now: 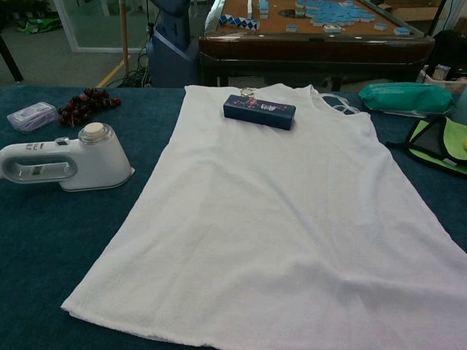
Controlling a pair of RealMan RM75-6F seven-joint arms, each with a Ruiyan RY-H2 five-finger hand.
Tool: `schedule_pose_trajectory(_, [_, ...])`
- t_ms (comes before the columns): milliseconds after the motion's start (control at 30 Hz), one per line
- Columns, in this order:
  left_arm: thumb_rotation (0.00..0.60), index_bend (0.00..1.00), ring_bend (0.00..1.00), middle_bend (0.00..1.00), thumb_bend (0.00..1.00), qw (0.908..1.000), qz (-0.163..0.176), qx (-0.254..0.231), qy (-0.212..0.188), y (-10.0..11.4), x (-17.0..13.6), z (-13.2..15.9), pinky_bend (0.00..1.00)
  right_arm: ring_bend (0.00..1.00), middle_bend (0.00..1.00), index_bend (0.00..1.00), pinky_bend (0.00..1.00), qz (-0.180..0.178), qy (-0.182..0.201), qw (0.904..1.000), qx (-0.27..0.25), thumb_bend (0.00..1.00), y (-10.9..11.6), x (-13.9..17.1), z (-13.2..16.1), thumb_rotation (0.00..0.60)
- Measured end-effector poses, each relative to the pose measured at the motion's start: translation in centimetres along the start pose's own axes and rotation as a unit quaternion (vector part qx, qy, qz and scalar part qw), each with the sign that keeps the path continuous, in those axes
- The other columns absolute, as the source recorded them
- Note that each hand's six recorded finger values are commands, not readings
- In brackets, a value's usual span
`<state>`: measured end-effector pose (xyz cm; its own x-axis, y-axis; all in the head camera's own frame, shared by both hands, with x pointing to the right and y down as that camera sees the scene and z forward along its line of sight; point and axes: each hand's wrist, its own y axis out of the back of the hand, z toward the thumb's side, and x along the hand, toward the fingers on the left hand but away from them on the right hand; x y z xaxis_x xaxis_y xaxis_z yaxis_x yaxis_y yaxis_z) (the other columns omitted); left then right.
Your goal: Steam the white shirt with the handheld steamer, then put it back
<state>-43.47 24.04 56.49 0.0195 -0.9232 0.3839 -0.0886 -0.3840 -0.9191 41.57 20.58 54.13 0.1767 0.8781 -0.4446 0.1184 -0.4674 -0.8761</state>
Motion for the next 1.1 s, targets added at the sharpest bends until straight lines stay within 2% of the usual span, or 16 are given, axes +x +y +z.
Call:
schedule_pose_trajectory(300, [0.6,0.23,0.24,0.23,0.21,1.0,-0.002,0.002,0.002,0.0,0.2,-0.1,0.31,0.01,0.17,0.08,0.0,-0.008,0.003,0.9999,0.008,0.14,0.6,-0.3,0.0,0.6])
schedule_pose_trajectory(667, [0.6,0.23,0.24,0.23,0.21,0.9997,-0.013,0.008,-0.02,-0.2,2.5,0.9,0.31,0.01,0.17,0.08,0.0,-0.041,0.017,0.9983,0.038,0.14,3.6,-2.2,0.9,0.6])
schedule_pose_trajectory(867, [0.6,0.22,0.24,0.23,0.21,0.9985,-0.033,0.005,-0.043,-0.6,4.8,2.8,0.31,0.01,0.17,0.08,0.0,-0.054,0.019,0.9971,0.051,0.14,5.0,-3.4,1.4,0.6])
schedule_pose_trajectory(1100, [0.6,0.19,0.24,0.23,0.21,0.9959,-0.047,-0.003,-0.077,-2.1,7.9,6.5,0.31,0.01,0.17,0.08,0.0,-0.056,0.018,0.9966,0.058,0.14,5.5,-3.9,1.7,0.6])
